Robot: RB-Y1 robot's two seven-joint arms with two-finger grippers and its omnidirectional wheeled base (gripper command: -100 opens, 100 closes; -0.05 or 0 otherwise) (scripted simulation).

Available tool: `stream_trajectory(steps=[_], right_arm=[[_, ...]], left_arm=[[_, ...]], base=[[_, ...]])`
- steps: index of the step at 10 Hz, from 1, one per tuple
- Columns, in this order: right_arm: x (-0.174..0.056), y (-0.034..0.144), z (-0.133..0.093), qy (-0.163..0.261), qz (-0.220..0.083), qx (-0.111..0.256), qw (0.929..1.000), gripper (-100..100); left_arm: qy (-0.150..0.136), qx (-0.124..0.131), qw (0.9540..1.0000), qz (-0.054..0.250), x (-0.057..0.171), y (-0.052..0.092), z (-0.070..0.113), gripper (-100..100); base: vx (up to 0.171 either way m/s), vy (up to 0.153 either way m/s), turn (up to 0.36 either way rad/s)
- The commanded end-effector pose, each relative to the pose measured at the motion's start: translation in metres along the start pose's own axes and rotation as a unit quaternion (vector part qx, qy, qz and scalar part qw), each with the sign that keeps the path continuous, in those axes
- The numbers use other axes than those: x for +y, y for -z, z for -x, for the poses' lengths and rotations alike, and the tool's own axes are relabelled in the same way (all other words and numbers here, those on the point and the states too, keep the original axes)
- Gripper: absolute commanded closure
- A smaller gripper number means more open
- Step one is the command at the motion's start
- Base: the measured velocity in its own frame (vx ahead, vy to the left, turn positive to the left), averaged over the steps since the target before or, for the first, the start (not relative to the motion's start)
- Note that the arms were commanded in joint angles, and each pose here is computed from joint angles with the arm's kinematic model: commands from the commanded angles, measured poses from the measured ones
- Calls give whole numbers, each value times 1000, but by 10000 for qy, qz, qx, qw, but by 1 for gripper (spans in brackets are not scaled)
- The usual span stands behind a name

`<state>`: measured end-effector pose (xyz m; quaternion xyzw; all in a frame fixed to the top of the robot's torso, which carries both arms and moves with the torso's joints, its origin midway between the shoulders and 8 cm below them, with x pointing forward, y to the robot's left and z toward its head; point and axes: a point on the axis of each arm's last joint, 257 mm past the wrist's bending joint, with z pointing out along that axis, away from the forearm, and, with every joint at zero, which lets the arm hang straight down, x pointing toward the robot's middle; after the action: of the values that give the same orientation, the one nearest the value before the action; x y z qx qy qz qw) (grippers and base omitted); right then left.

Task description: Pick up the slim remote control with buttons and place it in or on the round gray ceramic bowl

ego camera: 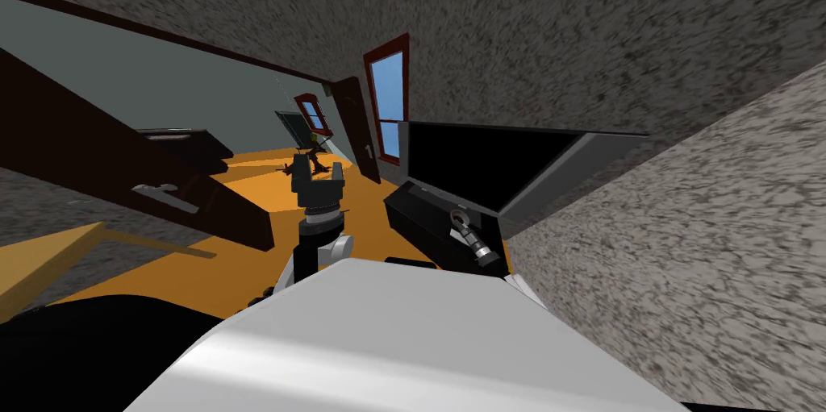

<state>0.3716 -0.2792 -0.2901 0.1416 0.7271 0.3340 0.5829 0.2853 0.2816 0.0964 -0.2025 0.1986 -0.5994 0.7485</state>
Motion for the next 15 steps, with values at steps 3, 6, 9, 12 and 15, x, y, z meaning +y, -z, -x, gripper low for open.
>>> stream_trajectory(steps=[3,6,9,12,15], right_arm=[[-41,18,-36,410,-324,668,9964,-100],[-72,35,-63,714,-582,1135,9893,-100],[-94,50,-81,947,-743,1514,9811,-100],[-136,84,-109,1245,-1048,2172,9625,-100],[-159,107,-125,1549,-1191,2616,9452,-100]], left_arm=[[0,0,10000,0,0,0,0,0],[0,0,10000,0,0,0,0,0],[-1,0,10000,0,0,0,0,0],[-1,0,10000,0,0,0,0,0],[0,0,10000,0,0,0,0,0]], base=[[-22,-24,220],[-15,-22,188],[-10,-18,115],[-7,-18,226],[-4,-32,167]])
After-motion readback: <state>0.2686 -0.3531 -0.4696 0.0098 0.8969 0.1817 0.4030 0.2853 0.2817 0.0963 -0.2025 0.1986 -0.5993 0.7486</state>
